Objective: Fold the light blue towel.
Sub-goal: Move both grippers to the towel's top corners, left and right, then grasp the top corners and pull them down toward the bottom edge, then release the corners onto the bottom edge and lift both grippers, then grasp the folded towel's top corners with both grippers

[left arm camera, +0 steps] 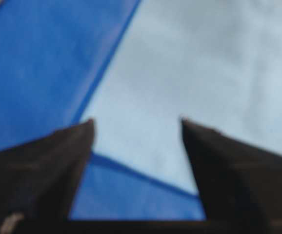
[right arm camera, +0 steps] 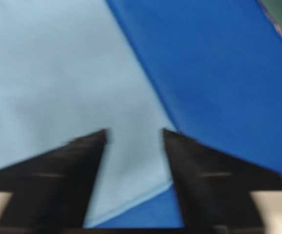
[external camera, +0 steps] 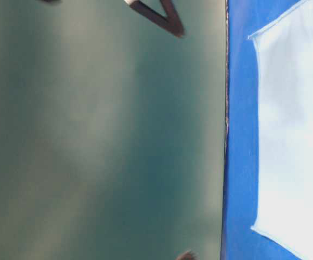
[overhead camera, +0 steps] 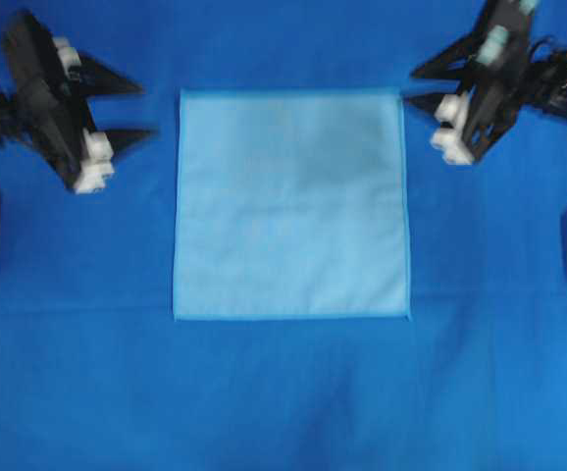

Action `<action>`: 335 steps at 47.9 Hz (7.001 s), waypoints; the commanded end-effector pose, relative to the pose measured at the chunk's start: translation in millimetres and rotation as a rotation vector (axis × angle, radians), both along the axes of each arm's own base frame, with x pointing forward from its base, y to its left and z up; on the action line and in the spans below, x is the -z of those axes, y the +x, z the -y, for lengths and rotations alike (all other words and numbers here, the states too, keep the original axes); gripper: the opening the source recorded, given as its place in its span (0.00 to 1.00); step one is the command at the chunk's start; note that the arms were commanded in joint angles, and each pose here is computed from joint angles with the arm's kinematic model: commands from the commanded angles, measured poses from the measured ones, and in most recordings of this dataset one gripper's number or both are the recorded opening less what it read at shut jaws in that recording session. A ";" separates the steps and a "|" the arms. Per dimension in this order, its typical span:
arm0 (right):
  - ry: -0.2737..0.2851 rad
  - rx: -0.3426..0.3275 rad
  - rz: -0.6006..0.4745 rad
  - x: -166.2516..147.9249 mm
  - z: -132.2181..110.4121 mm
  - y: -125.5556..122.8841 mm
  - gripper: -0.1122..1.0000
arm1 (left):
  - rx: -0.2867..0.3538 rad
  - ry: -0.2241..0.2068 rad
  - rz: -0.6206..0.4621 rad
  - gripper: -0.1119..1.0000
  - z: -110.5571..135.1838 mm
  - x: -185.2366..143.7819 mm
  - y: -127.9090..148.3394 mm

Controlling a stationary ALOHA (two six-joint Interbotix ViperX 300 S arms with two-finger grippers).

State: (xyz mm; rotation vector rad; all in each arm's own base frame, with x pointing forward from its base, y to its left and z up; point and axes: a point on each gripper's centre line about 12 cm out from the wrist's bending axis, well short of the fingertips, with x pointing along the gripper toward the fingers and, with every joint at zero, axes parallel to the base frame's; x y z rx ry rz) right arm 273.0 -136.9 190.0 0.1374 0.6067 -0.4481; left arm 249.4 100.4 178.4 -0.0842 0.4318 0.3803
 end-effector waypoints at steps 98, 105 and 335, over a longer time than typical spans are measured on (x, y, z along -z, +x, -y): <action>0.071 0.083 -0.175 45.6 38.4 3.8 0.12 | -0.051 0.015 -0.252 0.11 -63.4 39.6 43.3; 0.077 0.056 -0.190 46.6 29.6 7.4 0.12 | -0.033 0.010 -0.262 0.11 -54.9 42.5 40.5; 0.275 -0.143 -0.087 7.4 -87.5 22.0 0.12 | 0.244 -0.083 -0.345 0.11 53.6 -1.4 56.4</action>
